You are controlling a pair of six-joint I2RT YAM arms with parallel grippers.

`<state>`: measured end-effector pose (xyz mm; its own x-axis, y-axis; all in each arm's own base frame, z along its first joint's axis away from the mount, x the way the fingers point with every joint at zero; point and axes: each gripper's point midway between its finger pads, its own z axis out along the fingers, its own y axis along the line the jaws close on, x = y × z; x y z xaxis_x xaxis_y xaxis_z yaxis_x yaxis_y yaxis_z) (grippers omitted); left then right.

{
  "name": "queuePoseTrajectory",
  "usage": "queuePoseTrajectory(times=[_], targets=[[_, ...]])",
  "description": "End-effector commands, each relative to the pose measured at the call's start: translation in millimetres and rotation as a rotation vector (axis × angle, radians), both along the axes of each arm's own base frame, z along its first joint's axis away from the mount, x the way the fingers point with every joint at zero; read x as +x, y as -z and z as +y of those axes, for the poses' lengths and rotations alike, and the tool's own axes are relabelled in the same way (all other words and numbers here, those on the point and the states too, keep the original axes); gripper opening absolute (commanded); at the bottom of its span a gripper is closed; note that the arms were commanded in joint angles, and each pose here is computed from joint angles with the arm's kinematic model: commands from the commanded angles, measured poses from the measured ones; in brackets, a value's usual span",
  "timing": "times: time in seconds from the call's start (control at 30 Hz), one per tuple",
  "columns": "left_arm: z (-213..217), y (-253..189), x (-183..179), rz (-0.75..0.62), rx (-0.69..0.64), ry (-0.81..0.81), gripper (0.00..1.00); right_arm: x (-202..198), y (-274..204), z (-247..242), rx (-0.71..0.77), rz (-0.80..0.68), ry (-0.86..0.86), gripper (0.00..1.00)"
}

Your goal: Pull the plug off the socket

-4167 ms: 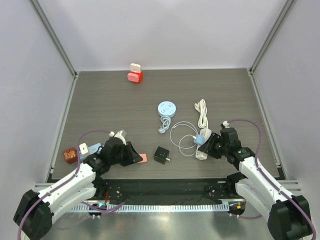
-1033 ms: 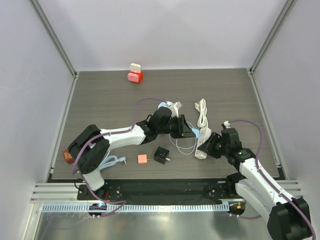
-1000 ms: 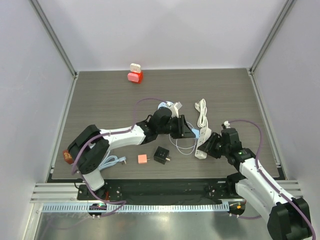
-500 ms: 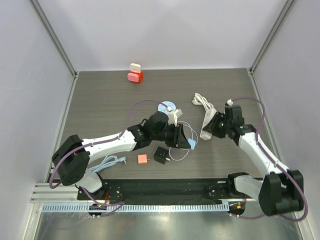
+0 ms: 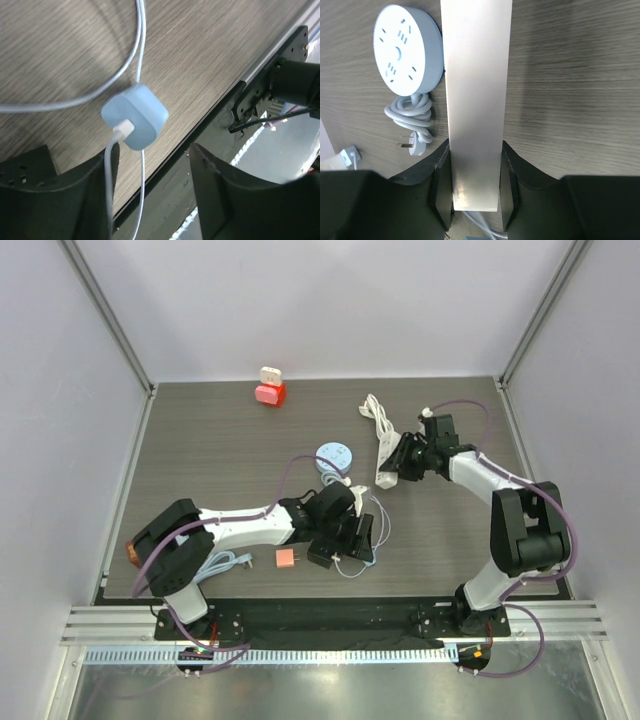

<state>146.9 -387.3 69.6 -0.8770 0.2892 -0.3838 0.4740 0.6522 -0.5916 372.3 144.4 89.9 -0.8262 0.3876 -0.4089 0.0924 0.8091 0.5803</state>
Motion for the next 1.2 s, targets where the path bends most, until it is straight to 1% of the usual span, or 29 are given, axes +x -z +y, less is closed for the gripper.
queuePoseTrajectory(times=[0.0, 0.03, 0.07, 0.17, 0.27, 0.33, 0.47, 0.5, 0.57, 0.6, 0.67, 0.7, 0.77, 0.8, 0.83, 0.87, 0.9, 0.97, 1.0, 1.03, 1.13, 1.17], targets=[[-3.9, -20.2, 14.8, -0.080, -0.007, -0.009, 0.61, 25.6, -24.0, 23.3, 0.035, -0.116, -0.056, 0.01], [-2.6, -21.9, 15.8, -0.087, -0.004, -0.014, 0.65, 25.9, -20.3, 23.1, 0.031, -0.110, -0.056, 0.01], [-1.9, -27.9, 16.4, -0.099, -0.013, -0.016, 0.66, 26.4, -18.2, 24.1, 0.025, -0.109, -0.058, 0.01], [1.3, -41.8, 20.1, -0.127, -0.017, -0.035, 0.67, 25.2, -7.3, 25.1, 0.013, -0.088, -0.067, 0.07], [5.7, -63.0, 25.0, -0.160, -0.018, -0.058, 0.67, 23.8, -1.4, 25.8, 0.003, -0.078, -0.074, 0.16], [7.7, -76.6, 32.0, -0.187, -0.026, -0.083, 0.68, 24.2, -0.6, 24.8, -0.003, -0.080, -0.071, 0.27], [21.6, -109.4, 45.2, -0.232, -0.061, -0.146, 0.69, 23.1, 1.0, 24.8, -0.010, -0.079, -0.080, 0.40], [30.0, -121.1, 51.8, -0.242, -0.076, -0.180, 0.70, 24.1, 0.8, 23.6, -0.016, -0.085, -0.082, 0.50], [43.8, -131.7, 65.9, -0.254, -0.084, -0.238, 0.70, 23.8, 1.9, 21.0, -0.034, -0.084, -0.076, 0.57], [51.9, -141.0, 67.4, -0.256, -0.097, -0.260, 0.71, 24.1, 2.1, 19.5, -0.046, -0.088, -0.078, 0.64], [68.4, -148.3, 79.3, -0.263, -0.100, -0.317, 0.71, 24.8, 4.1, 12.4, -0.085, -0.078, -0.062, 0.70], [78.4, -148.1, 83.4, -0.264, -0.081, -0.354, 0.73, 25.2, 3.8, 9.6, -0.103, -0.078, -0.060, 0.76], [100.2, -156.0, 92.0, -0.273, -0.073, -0.431, 0.74, 25.8, 4.5, -0.1, -0.158, -0.061, -0.031, 0.82], [111.9, -153.4, 97.1, -0.283, -0.047, -0.476, 0.76, 26.0, 2.4, -4.5, -0.177, -0.061, -0.018, 0.87], [127.0, -154.9, 97.0, -0.285, -0.024, -0.522, 0.77, 27.9, -0.8, -8.7, -0.199, -0.064, -0.003, 0.90], [141.4, -150.3, 101.9, -0.283, 0.003, -0.566, 0.78, 25.1, -0.2, -16.3, -0.237, -0.050, 0.019, 0.96], [156.1, -143.9, 100.5, -0.278, 0.051, -0.599, 0.80, 25.1, -5.3, -20.0, -0.253, -0.057, 0.030, 1.00], [181.8, -139.3, 101.3, -0.274, 0.097, -0.655, 0.80, 19.8, -7.9, -26.7, -0.286, -0.044, 0.033, 1.00], [191.2, -134.9, 99.6, -0.265, 0.123, -0.669, 0.82, 18.1, -9.7, -29.0, -0.298, -0.041, 0.038, 1.00], [204.3, -126.6, 93.2, -0.240, 0.173, -0.681, 0.83, 15.8, -15.3, -28.2, -0.285, -0.044, 0.047, 1.00], [231.9, -117.0, 84.7, -0.196, 0.227, -0.737, 0.85, 7.0, -21.8, -18.9, -0.204, -0.035, 0.016, 1.00], [245.1, -112.6, 77.3, -0.166, 0.262, -0.770, 0.86, 5.6, -28.5, -20.2, -0.188, -0.052, 0.006, 1.00]])
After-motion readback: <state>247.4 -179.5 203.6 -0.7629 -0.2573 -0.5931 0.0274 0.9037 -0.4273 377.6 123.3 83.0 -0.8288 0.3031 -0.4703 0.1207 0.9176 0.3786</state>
